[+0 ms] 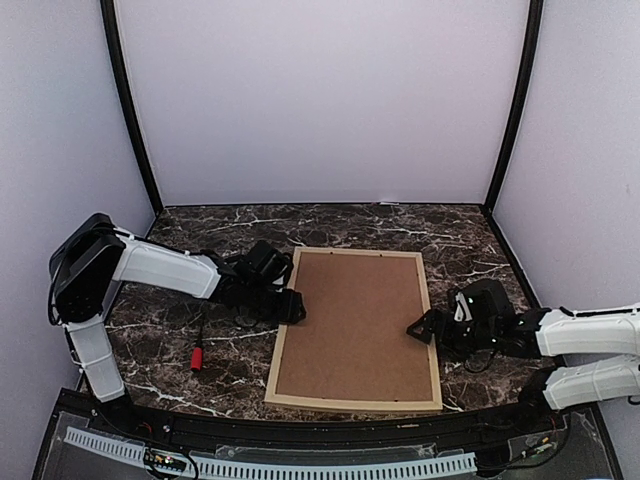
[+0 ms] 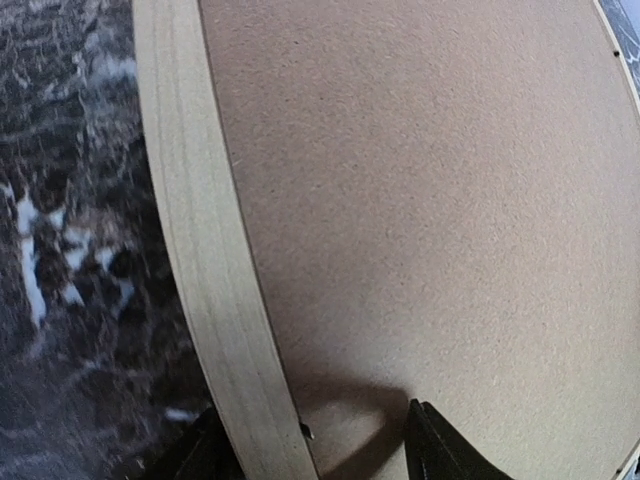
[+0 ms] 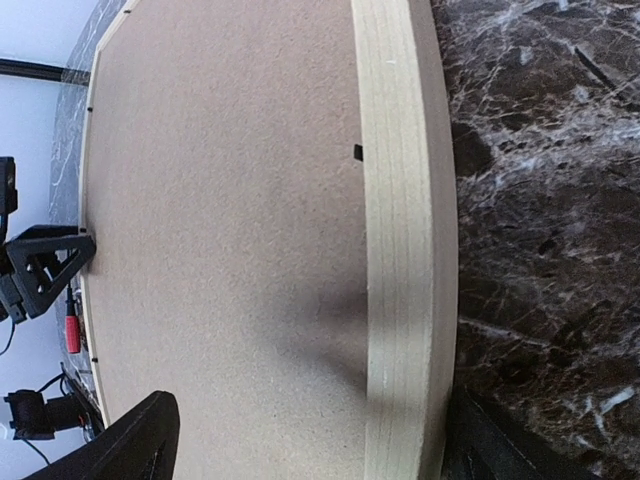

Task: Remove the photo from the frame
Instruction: Rotate the photo frame at the center of the board.

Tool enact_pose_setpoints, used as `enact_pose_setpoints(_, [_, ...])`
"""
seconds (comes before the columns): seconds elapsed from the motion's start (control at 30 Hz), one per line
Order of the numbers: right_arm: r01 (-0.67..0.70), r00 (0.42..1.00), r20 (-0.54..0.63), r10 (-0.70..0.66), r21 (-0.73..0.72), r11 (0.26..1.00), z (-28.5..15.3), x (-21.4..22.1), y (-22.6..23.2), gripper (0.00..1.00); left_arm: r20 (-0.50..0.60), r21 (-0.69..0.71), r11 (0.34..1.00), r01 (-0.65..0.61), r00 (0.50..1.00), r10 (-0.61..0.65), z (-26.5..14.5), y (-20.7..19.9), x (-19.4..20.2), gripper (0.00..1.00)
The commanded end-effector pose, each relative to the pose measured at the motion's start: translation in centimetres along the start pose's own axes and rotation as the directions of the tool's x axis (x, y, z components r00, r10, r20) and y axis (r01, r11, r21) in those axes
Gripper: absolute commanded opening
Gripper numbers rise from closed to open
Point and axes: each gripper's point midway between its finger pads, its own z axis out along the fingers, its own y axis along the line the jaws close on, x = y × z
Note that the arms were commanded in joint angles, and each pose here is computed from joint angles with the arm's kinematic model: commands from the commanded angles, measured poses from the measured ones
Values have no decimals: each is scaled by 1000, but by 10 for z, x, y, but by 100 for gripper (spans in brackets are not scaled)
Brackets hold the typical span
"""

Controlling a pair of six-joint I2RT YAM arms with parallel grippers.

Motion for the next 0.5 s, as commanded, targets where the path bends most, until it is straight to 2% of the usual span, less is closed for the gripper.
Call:
enact_pose_setpoints(0.0, [-16,990,-138,-14,-218,976,3,30,53,93,29,118,991,-63,998,60,19,-15,-27,61])
enact_pose_setpoints(0.13, [-7,984,-173,-44,-283,959,7,42,75,93,91,151,983,-101,992,88,21,-7,-57,61])
enact_pose_setpoints(0.27, [33,976,-191,-105,-348,937,6,51,97,92,122,109,981,-161,982,148,14,-7,-73,61])
enact_pose_setpoints(0.37, [74,977,-177,-121,-251,965,7,48,81,92,116,29,983,-184,977,179,4,-1,-67,62])
enact_pose_setpoints(0.47, [102,988,-111,-107,-51,993,3,34,47,92,175,-78,975,-207,960,217,-20,2,-71,70])
